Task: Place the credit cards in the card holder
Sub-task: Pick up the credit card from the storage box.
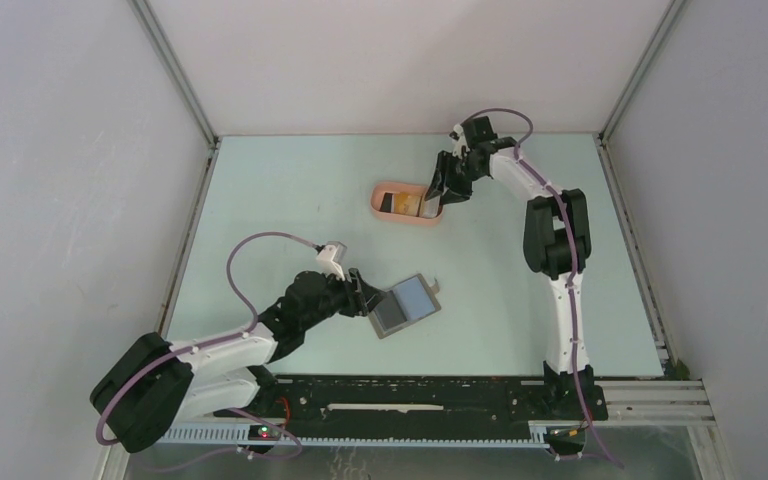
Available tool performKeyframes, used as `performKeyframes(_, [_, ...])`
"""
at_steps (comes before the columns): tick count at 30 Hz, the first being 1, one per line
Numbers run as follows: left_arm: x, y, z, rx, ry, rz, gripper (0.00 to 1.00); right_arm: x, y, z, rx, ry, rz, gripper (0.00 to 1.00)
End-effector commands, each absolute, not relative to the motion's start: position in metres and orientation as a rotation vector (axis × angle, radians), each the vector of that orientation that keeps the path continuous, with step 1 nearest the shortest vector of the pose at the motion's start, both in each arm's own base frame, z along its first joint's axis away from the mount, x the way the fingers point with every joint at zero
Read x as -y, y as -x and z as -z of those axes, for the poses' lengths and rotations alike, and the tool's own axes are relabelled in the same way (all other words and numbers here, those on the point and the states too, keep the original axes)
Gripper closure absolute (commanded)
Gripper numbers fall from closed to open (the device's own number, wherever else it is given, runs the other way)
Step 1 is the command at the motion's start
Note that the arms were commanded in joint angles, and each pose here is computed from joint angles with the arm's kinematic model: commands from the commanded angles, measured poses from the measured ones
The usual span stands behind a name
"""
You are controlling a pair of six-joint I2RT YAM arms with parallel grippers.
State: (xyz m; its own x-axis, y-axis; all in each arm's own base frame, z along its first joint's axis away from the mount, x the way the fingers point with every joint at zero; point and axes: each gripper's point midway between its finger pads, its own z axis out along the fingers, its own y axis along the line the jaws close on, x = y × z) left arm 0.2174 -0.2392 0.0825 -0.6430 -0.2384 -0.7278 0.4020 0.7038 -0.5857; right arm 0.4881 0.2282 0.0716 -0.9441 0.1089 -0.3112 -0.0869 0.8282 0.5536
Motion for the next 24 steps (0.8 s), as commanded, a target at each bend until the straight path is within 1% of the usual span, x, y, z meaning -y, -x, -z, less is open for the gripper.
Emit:
performKeyframes(1, [0.247, -0.226, -0.103, -1.997, -0.146, 0.974, 0.42, -0.23, -0.487, -0.08, -2.667, -0.039, -0.943, 0.43])
performKeyframes(10, [0.247, -0.226, -0.103, -1.999, -0.14, 0.981, 0.43, -0.226, -0.488, -0.072, -2.681, -0.086, -1.016, 0.46])
performKeyframes(17, [0.248, -0.226, -0.102, -2.002, -0.142, 0.986, 0.43, -0.231, -0.49, -0.07, -2.687, -0.072, -1.014, 0.42])
performKeyframes(24, [0.248, -0.225, -0.104, -1.998, -0.14, 0.99, 0.43, -0.228, -0.493, -0.06, -2.71, -0.089, -0.94, 0.46])
